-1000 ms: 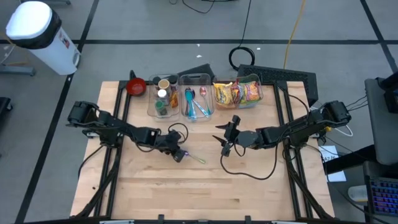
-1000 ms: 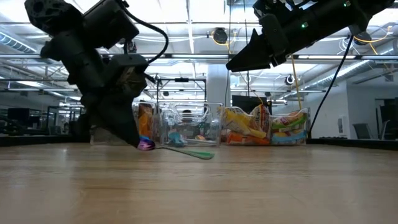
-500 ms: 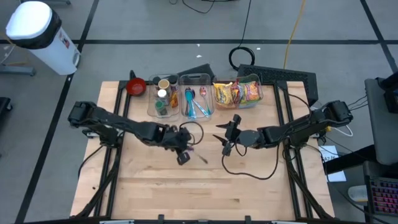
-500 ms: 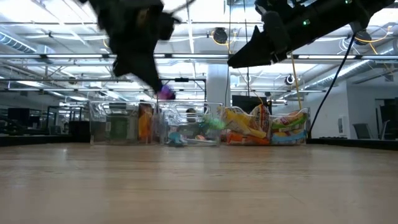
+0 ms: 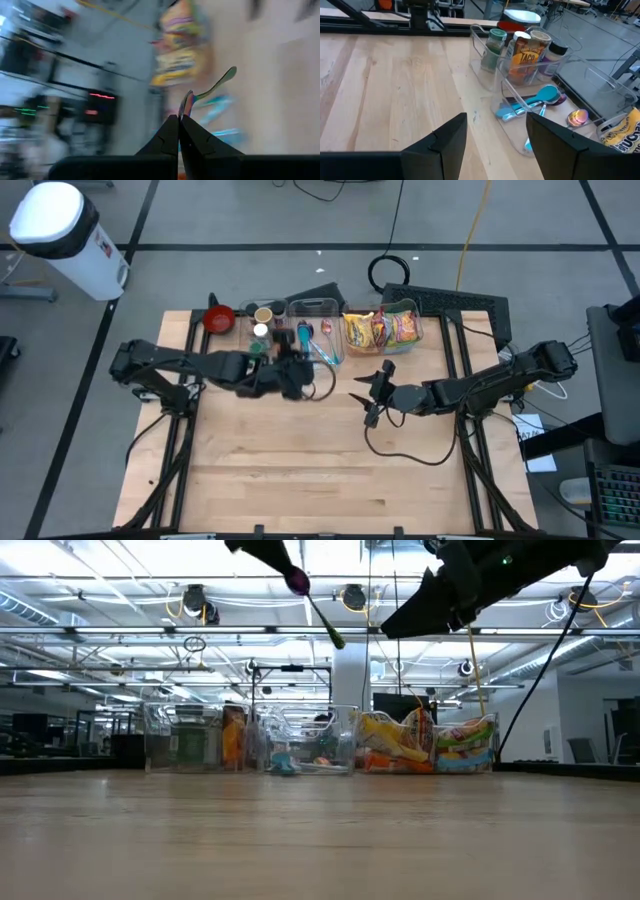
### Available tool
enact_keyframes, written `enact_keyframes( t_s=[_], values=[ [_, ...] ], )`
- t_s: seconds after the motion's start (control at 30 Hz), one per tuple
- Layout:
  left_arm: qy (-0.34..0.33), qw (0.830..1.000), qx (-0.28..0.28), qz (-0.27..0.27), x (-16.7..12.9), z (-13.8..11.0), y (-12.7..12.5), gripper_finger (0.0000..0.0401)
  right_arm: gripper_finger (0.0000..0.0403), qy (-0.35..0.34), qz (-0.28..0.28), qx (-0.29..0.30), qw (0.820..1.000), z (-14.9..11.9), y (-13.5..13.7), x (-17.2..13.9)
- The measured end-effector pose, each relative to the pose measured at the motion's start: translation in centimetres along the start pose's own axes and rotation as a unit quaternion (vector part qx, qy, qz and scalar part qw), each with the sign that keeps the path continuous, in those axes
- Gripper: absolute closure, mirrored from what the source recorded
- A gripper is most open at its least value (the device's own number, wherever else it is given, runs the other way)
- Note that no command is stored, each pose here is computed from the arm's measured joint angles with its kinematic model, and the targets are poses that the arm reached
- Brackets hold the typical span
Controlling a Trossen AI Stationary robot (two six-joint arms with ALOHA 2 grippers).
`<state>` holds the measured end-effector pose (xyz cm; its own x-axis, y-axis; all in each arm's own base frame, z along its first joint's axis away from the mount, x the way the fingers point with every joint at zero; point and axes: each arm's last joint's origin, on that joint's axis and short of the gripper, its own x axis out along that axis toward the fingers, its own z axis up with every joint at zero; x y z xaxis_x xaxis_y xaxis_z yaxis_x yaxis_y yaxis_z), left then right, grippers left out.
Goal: Pick & Place Food Item
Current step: Put the purple spoon into the middle transparent bin
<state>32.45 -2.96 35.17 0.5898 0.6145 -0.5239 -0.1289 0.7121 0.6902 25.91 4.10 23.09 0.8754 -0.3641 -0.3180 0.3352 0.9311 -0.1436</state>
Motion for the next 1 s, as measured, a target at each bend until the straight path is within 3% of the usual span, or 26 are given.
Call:
enact_keyframes(
  t_s=[0.1, 0.2, 0.43, 0.67, 1.0],
  values=[
    [0.017, 0.998, 0.041, 0.038, 1.3, -0.3, 1.7, 0.0395, 0.0206, 0.001, 0.0, -0.001, 1.0, 0.0, 0.0, 0.0],
    [0.047, 0.997, 0.037, 0.046, 3.4, -1.2, 3.5, 0.0398, 0.0206, 0.004, 0.0, -0.002, 1.0, -0.1, 0.0, 0.1],
    [0.09, 0.995, 0.029, -0.019, 9.2, -3.8, 6.0, 0.0397, 0.0206, 0.002, 0.0, -0.001, 1.0, -0.1, 0.0, 0.1],
    [0.113, 0.987, 0.041, -0.11, 14.3, -5.1, 4.3, 0.0398, 0.0206, 0.002, 0.0, -0.002, 1.0, -0.1, 0.0, 0.1],
    [0.098, 0.972, 0.031, -0.211, 17.1, -5.5, 1.8, 0.0391, 0.0206, 0.003, 0.0, -0.005, 1.0, -0.1, 0.0, 0.1]
  ],
)
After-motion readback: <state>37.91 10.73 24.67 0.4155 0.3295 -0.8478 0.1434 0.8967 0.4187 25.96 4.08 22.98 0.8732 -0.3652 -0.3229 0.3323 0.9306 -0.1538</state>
